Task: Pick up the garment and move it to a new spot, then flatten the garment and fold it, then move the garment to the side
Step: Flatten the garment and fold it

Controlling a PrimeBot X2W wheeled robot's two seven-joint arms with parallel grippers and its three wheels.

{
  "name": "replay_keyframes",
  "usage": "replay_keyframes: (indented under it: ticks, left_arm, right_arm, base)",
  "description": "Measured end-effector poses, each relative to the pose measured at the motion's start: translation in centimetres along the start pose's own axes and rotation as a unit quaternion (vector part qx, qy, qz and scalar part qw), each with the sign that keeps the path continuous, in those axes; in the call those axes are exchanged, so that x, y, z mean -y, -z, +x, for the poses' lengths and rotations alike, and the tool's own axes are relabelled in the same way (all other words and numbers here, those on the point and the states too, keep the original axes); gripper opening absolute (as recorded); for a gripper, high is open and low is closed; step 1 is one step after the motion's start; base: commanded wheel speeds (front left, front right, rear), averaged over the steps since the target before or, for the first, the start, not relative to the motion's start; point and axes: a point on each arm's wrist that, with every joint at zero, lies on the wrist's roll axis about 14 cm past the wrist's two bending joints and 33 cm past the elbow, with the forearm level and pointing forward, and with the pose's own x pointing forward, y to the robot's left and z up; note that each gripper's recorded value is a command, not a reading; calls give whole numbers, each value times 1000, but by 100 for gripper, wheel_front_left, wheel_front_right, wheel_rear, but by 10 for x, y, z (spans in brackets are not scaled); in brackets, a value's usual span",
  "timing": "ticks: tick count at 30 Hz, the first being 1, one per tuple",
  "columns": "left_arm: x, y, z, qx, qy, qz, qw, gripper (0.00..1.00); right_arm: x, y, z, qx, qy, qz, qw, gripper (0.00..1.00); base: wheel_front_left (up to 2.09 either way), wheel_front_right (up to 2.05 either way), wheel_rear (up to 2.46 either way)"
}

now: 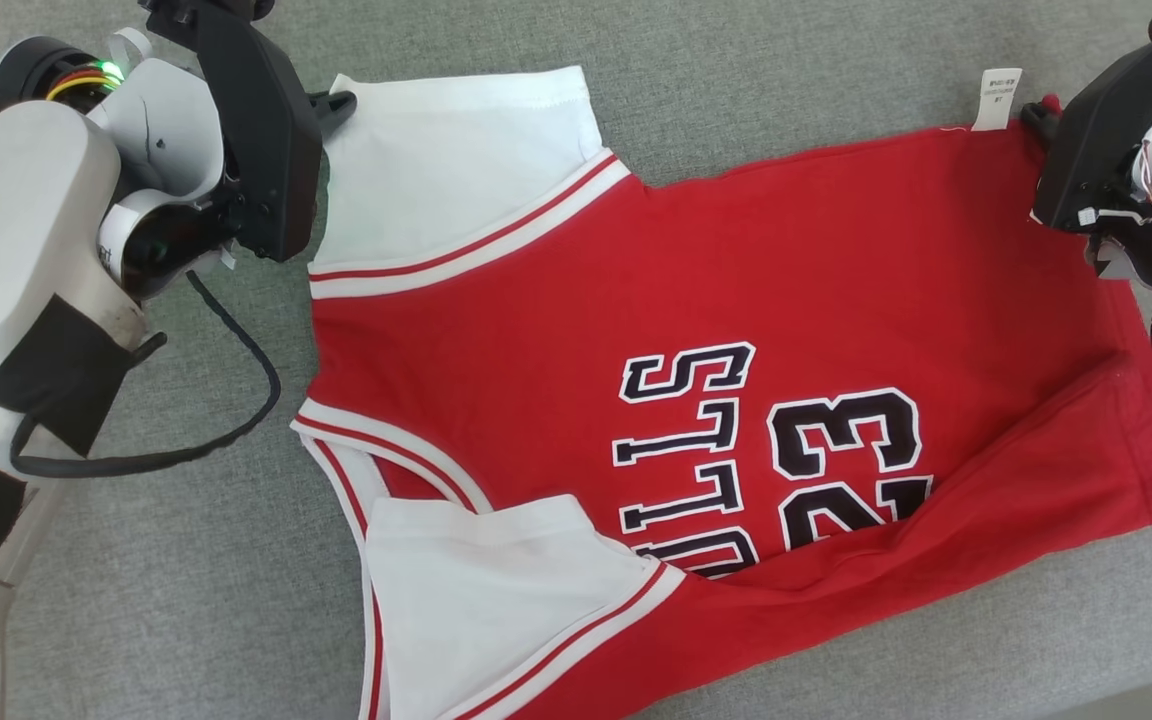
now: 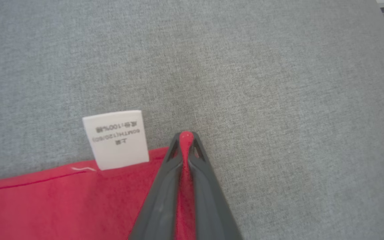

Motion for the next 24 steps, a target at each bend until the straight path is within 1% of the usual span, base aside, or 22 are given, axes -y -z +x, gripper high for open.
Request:
replay_keyframes:
  ticks: [3,5,8,13,19,21,24]
  left_arm:
    - [0,-2,-1,7,-1,7,1000,0]
    - [-5,-8,-4,26,-9,19,999,0]
    - [-12,-19,-8,58,-20,31,998,0]
    - [-24,-44,-20,125,-40,52,990,0]
    - [-34,-78,-36,211,-60,79,972,0]
    - [-39,-93,-44,245,-68,90,963,0]
    - [-45,-116,-57,304,-79,106,944,0]
  right_arm:
    - [-1,-2,1,2,0,-4,1000,0]
    - [3,-9,1,20,4,-8,1000,0]
    - [7,-25,-1,65,10,-11,998,0]
    - [12,-38,0,123,13,4,992,0]
    - [13,-49,3,177,8,36,983,0]
    - [14,-53,4,197,9,36,980,0]
    - [19,-67,2,235,15,36,971,0]
  base:
    - [0,0,0]
    - [0,0,0]
    - [0,0,0]
    - [0,0,0]
    - [0,0,0]
    - [0,0,0]
    - [0,0,0]
